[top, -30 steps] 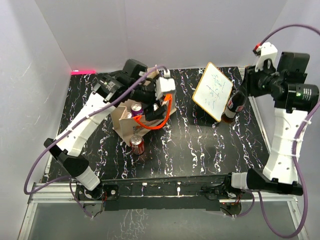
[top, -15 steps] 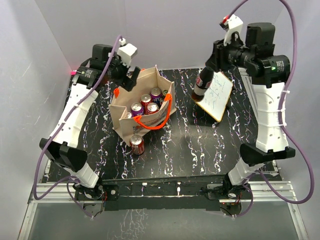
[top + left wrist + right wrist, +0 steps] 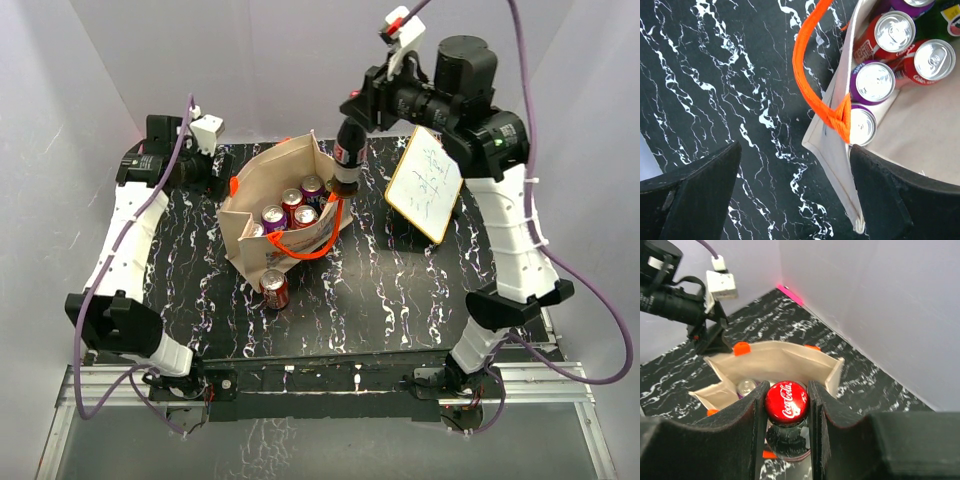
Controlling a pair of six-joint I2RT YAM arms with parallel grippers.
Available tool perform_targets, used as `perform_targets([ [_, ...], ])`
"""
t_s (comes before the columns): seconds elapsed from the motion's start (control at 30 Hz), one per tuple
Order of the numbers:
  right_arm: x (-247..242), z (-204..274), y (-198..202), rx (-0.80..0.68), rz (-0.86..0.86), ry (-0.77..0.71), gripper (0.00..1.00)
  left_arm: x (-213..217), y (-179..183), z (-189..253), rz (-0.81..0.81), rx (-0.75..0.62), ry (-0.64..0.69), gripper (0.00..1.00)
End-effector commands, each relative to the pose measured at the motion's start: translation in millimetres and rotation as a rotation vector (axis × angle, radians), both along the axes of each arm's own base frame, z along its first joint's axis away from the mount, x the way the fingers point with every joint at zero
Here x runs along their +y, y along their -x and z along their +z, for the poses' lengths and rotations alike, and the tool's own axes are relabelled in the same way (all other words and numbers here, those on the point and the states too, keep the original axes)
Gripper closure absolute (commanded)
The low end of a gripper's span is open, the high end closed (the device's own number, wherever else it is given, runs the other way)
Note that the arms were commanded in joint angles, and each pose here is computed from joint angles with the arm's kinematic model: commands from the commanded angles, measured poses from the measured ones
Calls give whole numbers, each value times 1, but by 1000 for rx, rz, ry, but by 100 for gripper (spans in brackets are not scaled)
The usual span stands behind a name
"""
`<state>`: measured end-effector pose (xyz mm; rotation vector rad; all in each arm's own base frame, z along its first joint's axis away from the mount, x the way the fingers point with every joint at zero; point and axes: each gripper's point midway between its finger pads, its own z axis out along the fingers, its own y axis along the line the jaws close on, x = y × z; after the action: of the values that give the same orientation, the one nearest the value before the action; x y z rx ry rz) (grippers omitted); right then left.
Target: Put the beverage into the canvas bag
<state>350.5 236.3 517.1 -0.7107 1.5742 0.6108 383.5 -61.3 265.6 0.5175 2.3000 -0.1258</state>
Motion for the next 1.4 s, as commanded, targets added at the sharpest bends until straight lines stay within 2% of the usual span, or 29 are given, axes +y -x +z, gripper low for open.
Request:
perform_targets([
  [0.0, 31, 106, 28, -332, 92, -212, 92, -3, 33, 17, -36, -12, 88, 15],
  [0.2, 71, 101, 38, -332, 166, -231, 92, -16, 52, 8, -110, 28, 164, 22],
  [0.7, 143, 4, 16, -101, 294, -149, 92, -22, 60, 12, -144, 14, 220, 22],
  [1.1, 164, -57, 27, 80, 378, -99, 92, -23, 56, 8, -139, 16, 229, 20],
  [1.37, 158, -91, 21, 65, 361, -4, 92, -27, 57, 6, -158, 22, 247, 20],
])
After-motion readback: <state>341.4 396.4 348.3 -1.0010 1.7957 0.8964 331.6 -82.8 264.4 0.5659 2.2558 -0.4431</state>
